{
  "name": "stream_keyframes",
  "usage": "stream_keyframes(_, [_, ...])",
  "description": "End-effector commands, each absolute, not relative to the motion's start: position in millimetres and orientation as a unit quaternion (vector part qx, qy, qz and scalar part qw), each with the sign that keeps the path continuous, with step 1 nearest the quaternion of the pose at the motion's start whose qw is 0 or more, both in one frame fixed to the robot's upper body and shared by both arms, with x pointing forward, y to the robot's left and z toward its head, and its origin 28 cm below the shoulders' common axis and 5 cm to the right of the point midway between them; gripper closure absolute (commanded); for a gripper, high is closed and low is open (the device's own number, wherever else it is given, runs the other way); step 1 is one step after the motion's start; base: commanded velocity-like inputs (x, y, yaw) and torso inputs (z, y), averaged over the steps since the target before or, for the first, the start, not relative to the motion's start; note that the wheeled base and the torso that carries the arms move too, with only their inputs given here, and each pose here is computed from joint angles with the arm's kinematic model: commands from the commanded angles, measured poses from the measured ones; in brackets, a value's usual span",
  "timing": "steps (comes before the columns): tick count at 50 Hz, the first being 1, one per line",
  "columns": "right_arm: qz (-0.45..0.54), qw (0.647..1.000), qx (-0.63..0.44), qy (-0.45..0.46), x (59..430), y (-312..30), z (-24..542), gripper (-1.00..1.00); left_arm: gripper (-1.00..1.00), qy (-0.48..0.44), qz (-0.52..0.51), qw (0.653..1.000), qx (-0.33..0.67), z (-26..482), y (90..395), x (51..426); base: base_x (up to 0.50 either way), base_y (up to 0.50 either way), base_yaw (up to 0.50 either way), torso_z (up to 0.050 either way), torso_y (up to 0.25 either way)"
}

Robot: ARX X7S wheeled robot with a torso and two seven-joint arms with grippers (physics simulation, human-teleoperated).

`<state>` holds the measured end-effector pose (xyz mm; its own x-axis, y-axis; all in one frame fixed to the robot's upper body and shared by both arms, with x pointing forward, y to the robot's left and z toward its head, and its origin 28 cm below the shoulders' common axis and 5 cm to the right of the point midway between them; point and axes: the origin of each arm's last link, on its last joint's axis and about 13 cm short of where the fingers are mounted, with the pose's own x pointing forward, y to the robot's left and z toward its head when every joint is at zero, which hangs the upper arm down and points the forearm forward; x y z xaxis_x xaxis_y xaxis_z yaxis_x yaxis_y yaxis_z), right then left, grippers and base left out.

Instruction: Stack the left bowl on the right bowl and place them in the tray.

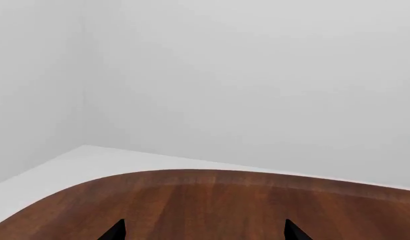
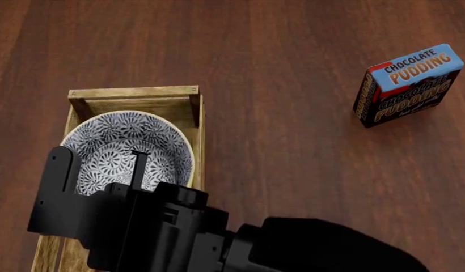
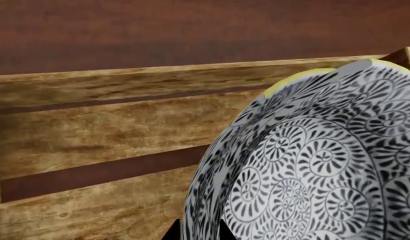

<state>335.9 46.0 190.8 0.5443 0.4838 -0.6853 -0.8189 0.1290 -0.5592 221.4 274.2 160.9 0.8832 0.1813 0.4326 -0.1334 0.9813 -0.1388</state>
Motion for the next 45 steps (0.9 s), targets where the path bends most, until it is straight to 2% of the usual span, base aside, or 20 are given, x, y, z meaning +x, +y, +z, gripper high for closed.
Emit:
stream_keyframes(1, [0.444, 0.732, -0.492, 0.158, 338.7, 46.6, 189.9, 1.0, -1.0, -0.228, 0.081, 0.969, -0.052, 161.0, 274.0, 221.1, 0.0, 0.0, 0.0, 0.0, 0.0])
stream_keyframes(45, [0.478, 0.712, -0.478, 0.189, 340.5, 41.7, 157.3, 1.0, -1.0, -0.227, 0.079, 0.969, -0.053, 160.8, 274.3, 220.9, 0.0, 0.0, 0.0, 0.0, 0.0])
